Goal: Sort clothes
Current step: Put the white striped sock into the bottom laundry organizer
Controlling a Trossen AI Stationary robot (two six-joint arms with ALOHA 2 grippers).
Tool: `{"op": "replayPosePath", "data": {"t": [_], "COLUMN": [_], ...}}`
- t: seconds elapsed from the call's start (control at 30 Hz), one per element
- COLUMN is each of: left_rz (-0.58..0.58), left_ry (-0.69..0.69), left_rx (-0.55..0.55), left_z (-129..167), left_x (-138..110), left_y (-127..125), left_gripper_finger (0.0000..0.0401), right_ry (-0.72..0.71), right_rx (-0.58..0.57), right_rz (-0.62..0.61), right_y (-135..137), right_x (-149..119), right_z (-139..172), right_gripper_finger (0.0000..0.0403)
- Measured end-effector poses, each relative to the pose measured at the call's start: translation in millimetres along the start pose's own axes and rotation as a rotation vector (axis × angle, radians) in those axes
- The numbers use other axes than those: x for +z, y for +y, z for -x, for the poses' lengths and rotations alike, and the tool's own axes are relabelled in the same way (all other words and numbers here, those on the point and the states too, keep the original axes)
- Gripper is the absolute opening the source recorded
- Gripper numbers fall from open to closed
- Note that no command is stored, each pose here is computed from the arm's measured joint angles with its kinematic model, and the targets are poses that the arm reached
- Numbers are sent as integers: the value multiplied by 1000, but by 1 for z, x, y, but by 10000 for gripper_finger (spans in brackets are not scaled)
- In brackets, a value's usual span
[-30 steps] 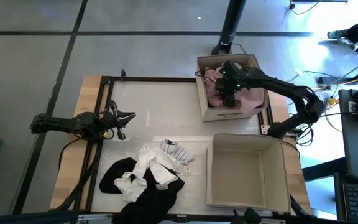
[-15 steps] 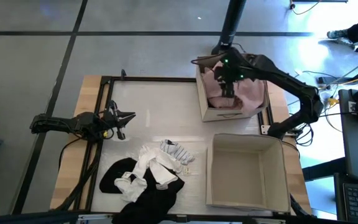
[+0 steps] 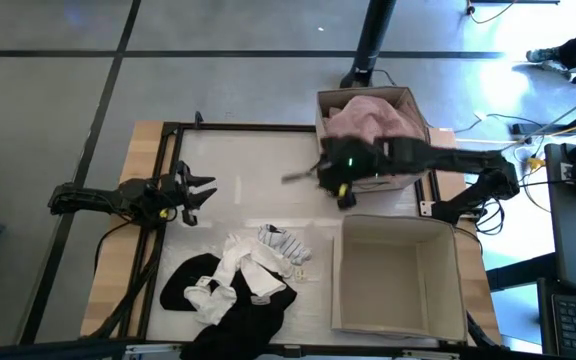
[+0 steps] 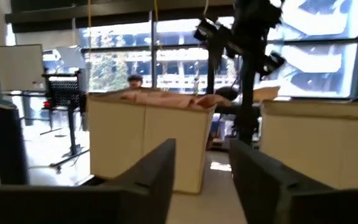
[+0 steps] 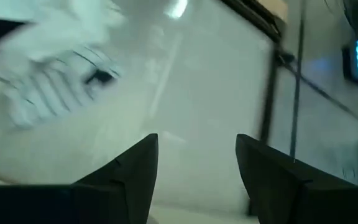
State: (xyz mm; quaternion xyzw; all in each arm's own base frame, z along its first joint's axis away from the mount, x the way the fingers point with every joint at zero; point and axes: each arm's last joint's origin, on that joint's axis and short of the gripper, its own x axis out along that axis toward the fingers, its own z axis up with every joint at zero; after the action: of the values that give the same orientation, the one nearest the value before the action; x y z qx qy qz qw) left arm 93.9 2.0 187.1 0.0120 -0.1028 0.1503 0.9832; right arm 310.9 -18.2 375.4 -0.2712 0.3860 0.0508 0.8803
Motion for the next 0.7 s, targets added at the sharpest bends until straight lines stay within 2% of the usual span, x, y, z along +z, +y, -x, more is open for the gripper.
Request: {"op": "replayPosePath", "data": {"t": [0.17, 0.23, 0.37, 0.47, 0.7], "left_rz": [5, 4, -14, -46, -106], "left_ry": [0, 15, 72, 176, 553], "left_rx": [-30, -32, -48, -91, -204], "left_z": [-2, -6, -20, -38, -92], "left_x": [9, 16, 35, 44, 57], "left_y": [-1, -2, -7, -16, -54], "left_gripper_finger": [210, 220, 221, 215, 210], "right_ry": [-73, -129, -226, -260, -406], "right_rx": [119, 138, 89, 34, -94], "right_rz": [83, 97, 79, 37, -60], "right_y": [47, 64, 95, 120, 176], "right_x": [12, 16, 16, 8, -13], "right_z": [-13, -8, 15, 28, 39], "right_gripper_finger": [215, 215, 215, 215, 215]}}
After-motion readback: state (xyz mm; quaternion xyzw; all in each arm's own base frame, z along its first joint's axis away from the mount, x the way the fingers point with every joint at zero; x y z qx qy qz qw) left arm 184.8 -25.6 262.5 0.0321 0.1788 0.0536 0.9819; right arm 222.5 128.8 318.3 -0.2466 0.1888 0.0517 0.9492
